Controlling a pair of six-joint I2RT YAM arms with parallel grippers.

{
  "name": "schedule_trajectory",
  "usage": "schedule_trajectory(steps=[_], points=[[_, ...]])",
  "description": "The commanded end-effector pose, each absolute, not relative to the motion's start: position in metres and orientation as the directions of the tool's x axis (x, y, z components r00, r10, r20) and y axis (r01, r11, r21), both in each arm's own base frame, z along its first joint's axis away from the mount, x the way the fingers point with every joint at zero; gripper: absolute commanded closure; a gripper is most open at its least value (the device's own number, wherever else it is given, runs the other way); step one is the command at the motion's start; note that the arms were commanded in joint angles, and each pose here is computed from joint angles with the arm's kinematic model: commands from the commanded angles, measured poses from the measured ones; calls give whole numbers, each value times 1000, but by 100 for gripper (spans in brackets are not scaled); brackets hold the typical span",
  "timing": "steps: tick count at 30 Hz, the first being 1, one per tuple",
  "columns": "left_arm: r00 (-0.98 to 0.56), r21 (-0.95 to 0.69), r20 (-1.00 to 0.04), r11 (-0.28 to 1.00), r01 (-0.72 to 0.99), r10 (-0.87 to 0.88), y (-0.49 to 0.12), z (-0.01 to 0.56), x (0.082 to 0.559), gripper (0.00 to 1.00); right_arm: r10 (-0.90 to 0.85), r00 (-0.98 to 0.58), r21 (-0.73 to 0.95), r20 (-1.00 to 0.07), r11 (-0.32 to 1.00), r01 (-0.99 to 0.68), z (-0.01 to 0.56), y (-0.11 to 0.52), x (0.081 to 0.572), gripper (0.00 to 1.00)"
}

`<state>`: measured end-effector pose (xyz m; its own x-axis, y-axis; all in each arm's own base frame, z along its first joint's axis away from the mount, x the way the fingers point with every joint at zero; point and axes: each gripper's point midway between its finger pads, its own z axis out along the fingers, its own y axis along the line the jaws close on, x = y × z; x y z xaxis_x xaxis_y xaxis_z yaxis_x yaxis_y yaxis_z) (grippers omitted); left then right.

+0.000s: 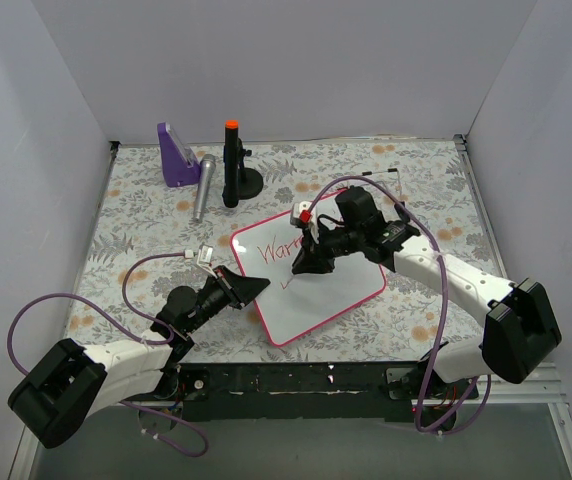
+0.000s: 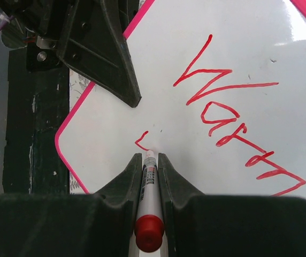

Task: Write a sentence on the whiteboard
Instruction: Write on the whiteboard with the whiteboard marker without the cap.

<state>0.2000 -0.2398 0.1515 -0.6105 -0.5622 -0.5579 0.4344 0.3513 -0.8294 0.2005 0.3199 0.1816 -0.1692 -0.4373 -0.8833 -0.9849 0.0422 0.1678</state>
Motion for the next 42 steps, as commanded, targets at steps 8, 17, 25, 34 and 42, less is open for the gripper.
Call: schedule_trajectory(steps=[8,17,25,34,42], points=[[-531,-784,-572,227,577,-625,-242,207,194,100,-393,-140,116,-909,83,-990,207,325,224,99],[-532,-784,-573,229,577,-623,-242,206,194,100,-416,-148,143,-897,42,-989,193,321,212,99],[-530,-783,-573,228,579,-625,-242,207,194,100,-458,-154,174,-875,0,-985,178,312,196,99],[-531,-783,-574,228,578,-624,-242,206,194,100,-488,-173,220,-856,-40,-975,162,306,180,99],[-531,-784,-572,227,578,-626,-242,206,194,100,-505,-166,240,-847,-84,-967,156,318,167,99]])
